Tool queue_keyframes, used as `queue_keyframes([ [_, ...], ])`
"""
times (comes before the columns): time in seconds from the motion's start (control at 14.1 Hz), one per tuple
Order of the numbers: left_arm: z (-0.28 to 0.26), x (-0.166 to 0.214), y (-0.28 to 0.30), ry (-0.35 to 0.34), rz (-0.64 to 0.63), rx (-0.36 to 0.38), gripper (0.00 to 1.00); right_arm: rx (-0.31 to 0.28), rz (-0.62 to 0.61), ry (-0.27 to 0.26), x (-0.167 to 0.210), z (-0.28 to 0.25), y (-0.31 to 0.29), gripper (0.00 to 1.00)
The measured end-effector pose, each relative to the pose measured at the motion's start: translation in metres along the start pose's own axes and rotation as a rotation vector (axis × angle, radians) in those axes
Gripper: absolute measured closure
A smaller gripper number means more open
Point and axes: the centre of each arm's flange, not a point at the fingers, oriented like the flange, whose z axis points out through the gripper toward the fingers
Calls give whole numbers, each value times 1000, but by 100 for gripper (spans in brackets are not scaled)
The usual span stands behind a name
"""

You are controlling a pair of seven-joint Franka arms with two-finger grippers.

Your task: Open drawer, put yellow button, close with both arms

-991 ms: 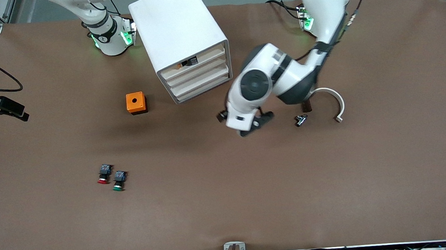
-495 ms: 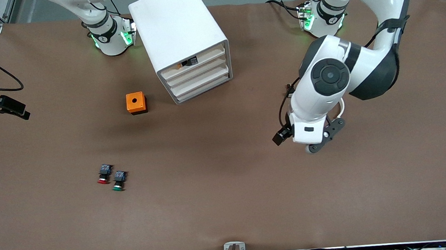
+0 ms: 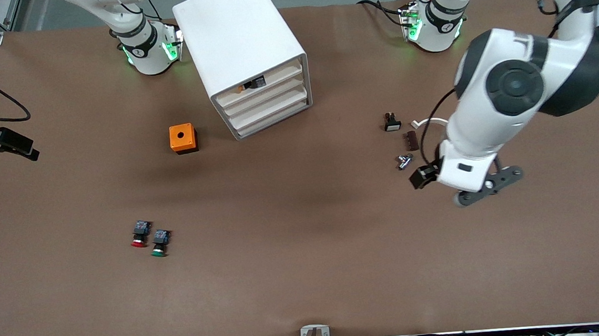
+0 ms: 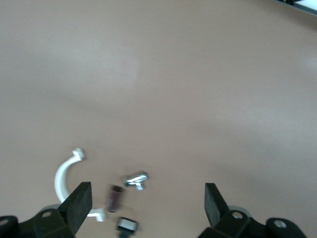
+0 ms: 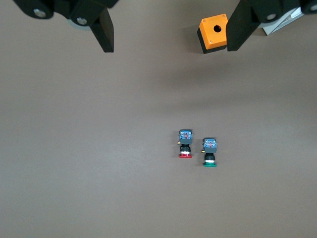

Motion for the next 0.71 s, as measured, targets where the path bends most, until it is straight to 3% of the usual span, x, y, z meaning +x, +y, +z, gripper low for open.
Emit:
queue_keyframes([
  [0.71, -91, 19, -139, 9, 244, 40, 0, -1, -2, 4, 0, -2, 0, 0],
])
